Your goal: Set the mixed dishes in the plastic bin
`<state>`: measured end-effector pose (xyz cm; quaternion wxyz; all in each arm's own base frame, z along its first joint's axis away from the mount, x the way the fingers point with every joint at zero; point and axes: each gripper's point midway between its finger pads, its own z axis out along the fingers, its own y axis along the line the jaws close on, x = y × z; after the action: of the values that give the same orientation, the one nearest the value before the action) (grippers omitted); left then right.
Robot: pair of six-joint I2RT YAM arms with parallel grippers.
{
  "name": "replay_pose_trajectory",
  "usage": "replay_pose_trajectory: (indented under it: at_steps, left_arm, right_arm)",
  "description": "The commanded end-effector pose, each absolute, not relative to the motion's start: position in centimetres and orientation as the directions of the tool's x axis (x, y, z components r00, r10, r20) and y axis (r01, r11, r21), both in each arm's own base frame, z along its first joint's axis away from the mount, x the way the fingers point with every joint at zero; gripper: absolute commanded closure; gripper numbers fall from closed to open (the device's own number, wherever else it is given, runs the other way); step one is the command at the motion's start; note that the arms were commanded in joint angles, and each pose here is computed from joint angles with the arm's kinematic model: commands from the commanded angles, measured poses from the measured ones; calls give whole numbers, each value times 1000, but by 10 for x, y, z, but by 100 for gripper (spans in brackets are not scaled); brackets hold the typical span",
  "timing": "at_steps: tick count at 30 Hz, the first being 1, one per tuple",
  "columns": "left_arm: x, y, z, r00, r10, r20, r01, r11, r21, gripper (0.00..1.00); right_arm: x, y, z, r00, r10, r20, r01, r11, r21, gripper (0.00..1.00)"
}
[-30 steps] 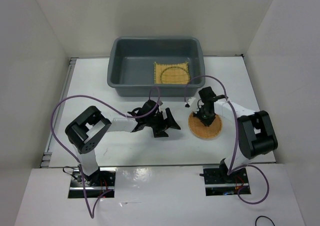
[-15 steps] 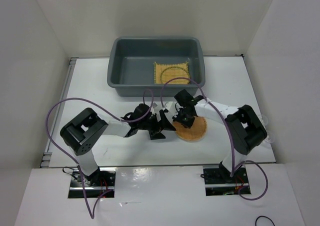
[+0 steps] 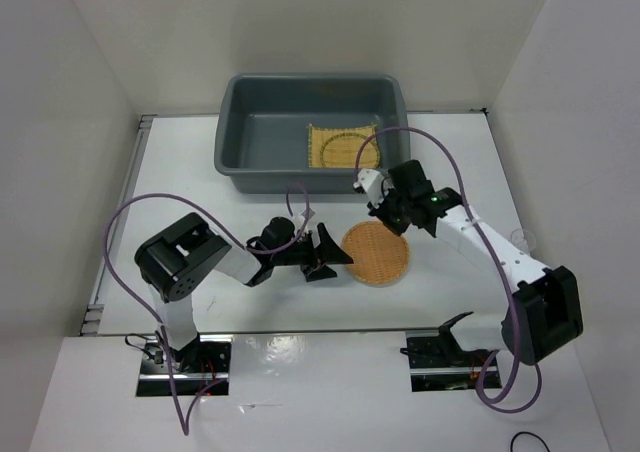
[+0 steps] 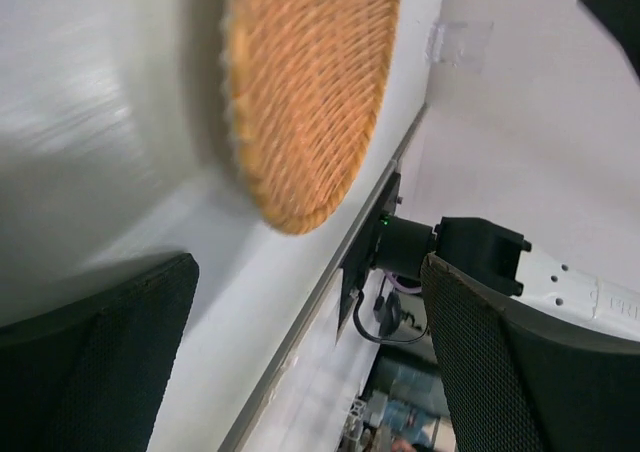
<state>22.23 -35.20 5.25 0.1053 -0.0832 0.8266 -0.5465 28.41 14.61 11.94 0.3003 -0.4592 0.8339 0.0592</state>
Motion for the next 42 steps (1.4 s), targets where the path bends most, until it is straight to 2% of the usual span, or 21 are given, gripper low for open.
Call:
replay_pose_trajectory:
  at_steps: [1, 8, 13, 18, 23, 29, 30, 31, 37, 38, 39, 41, 42]
  left_arm:
    - [213, -364, 27, -978, -180, -105, 18, 430, -903, 0]
    - [225, -376, 23, -977, -185, -108, 22, 417, -909, 0]
    - [227, -388, 15, -983, -164, -83, 13, 388, -922, 0]
    - [229, -391, 7, -982, -168, -81, 12, 378, -926, 9]
    - [233, -393, 8, -980, -180, -82, 9, 374, -928, 18]
    - [229, -396, 2, -985, -154, -78, 13, 385, -923, 38]
    - [229, -396, 1, -986, -147, -78, 13, 400, -916, 43]
    - [230, -397, 1, -986, -147, -76, 11, 402, -915, 53]
    - [226, -393, 2, -988, -132, -76, 12, 435, -901, 81]
    - [222, -392, 3, -991, -119, -59, 1, 441, -898, 93]
    - [222, -392, 13, -991, -113, -75, 18, 439, -898, 99]
    - [216, -390, 20, -994, -80, -77, 30, 478, -878, 100]
    - [218, -392, 44, -991, -74, -110, 63, 463, -884, 100]
  right_arm:
    - [282, 100, 105, -469, -763, -445, -745, 612, -265, 100]
    - [248, 54, 62, -553, -774, -310, -729, 629, -270, 100]
    - [244, 42, 40, -594, -765, -248, -729, 643, -237, 100]
    - [251, 38, 5, -656, -734, -175, -716, 679, -162, 100]
    - [255, 46, -18, -691, -708, -149, -704, 705, -87, 100]
    - [256, 51, -24, -697, -701, -150, -701, 711, -63, 100]
    - [258, 53, -20, -694, -700, -170, -702, 710, -59, 100]
    - [258, 53, -20, -694, -700, -170, -702, 710, -59, 100]
    - [268, 52, -4, -696, -682, -227, -680, 727, -100, 100]
    - [272, 50, 2, -693, -681, -235, -675, 728, -120, 100]
    - [272, 45, 7, -709, -665, -235, -654, 745, -135, 100]
    - [285, 36, 36, -719, -635, -283, -594, 773, -225, 100]
    - [288, 30, 45, -726, -621, -296, -563, 784, -263, 100]
